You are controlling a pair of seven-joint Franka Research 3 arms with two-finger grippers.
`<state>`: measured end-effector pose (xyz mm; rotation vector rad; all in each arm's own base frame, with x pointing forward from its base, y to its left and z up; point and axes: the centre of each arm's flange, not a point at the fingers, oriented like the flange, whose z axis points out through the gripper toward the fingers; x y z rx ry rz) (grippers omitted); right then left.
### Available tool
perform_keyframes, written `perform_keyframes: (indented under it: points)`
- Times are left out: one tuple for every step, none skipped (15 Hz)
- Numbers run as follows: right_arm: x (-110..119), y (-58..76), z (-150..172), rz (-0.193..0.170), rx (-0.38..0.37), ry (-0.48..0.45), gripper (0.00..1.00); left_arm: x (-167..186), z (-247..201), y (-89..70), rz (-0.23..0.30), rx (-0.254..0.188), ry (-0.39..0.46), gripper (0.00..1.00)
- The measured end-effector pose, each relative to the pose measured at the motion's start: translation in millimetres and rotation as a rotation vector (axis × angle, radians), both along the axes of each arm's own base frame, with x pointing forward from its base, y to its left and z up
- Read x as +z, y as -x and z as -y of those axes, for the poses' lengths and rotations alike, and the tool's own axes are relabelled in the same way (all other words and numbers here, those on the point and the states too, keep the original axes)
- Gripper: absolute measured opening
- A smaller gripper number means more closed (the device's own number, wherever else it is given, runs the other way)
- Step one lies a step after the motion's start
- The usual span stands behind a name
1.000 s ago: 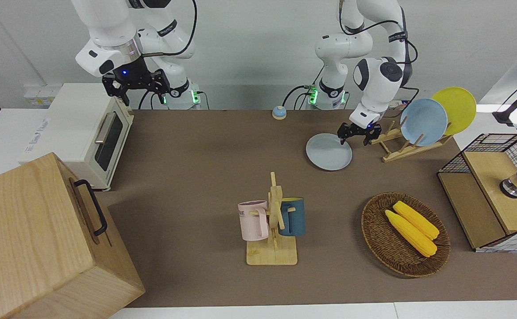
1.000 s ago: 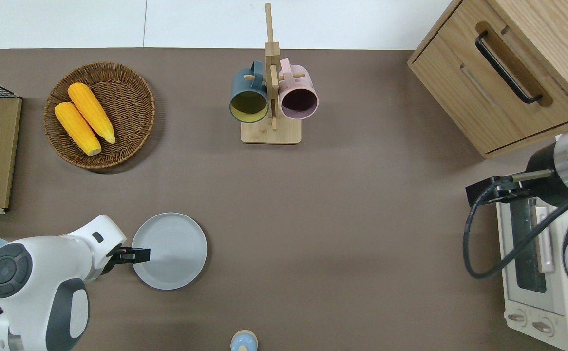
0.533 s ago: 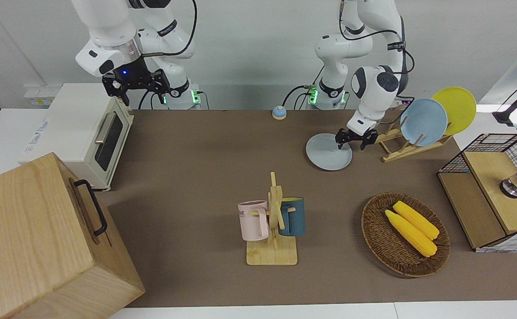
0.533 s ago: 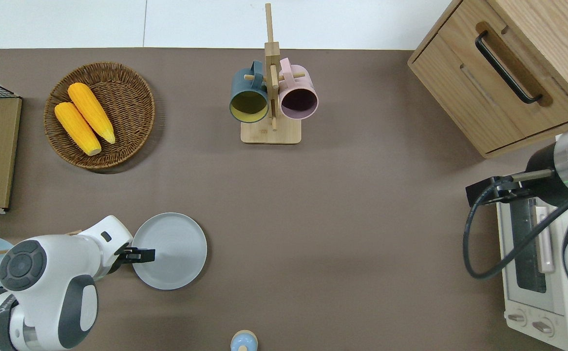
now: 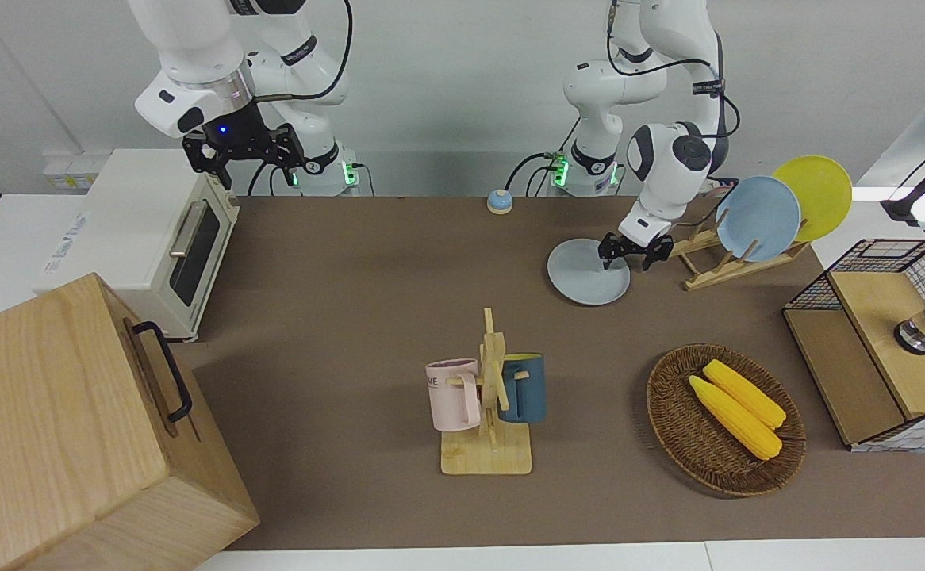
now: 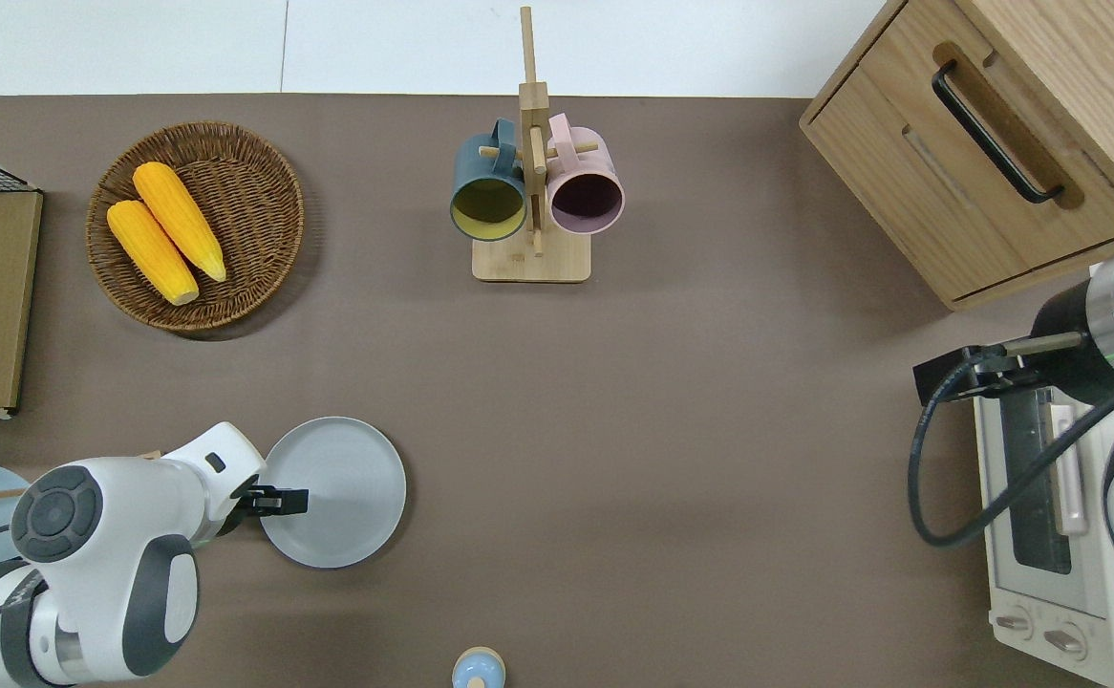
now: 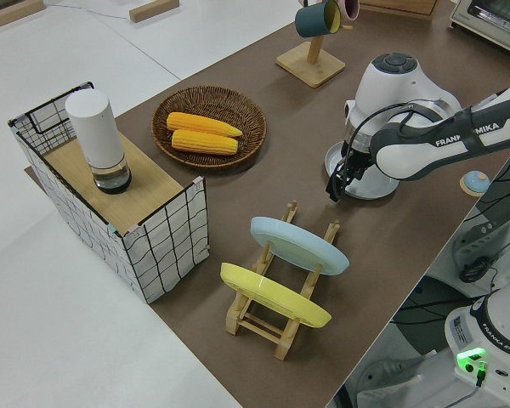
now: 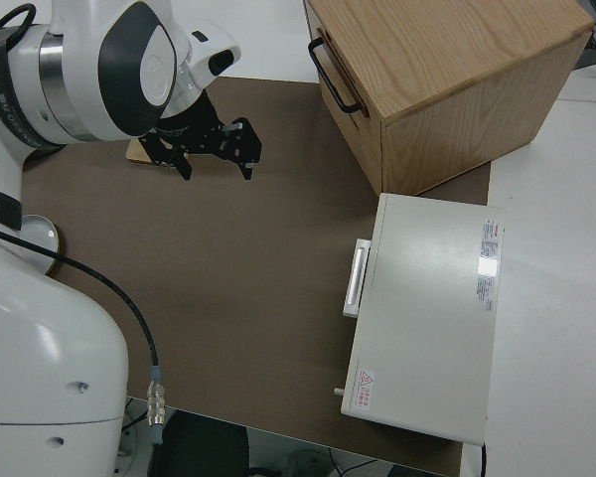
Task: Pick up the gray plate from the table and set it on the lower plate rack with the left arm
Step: 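Lower the left gripper onto the gray plate's rim and close it, then lift the gray plate with the left gripper and carry it to the rack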
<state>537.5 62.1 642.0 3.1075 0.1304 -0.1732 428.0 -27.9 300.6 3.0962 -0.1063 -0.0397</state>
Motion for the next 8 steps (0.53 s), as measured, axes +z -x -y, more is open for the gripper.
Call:
perform_keyframes:
  points:
    - [0.0, 0.0, 0.0, 0.000, 0.000, 0.000, 0.99, -0.8, 0.1, -0.1, -0.001, 0.000, 0.000, 0.94]
    - [0.0, 0.0, 0.0, 0.000, 0.000, 0.000, 0.99, -1.4, 0.2, -0.1, -0.002, 0.000, 0.000, 0.94]
    - [0.0, 0.0, 0.0, 0.000, 0.000, 0.000, 0.99, -2.0, 0.2, -0.1, -0.002, 0.000, 0.001, 0.88]
    - [0.0, 0.0, 0.0, 0.000, 0.000, 0.000, 0.99, -2.4, 0.2, -0.2, -0.003, 0.000, 0.001, 0.79]
    - [0.0, 0.0, 0.0, 0.000, 0.000, 0.000, 0.99, -2.5, 0.2, -0.4, -0.001, 0.000, 0.001, 0.67]
    - [0.0, 0.0, 0.0, 0.000, 0.000, 0.000, 0.99, -2.6, 0.1, -0.7, 0.001, 0.000, 0.001, 0.56]
    - [0.0, 0.0, 0.0, 0.000, 0.000, 0.000, 0.99, -2.2, 0.0, -1.1, 0.004, 0.000, 0.001, 0.45]
    - [0.0, 0.0, 0.0, 0.000, 0.000, 0.000, 0.99, -1.7, -0.2, -1.6, 0.007, 0.001, 0.001, 0.33]
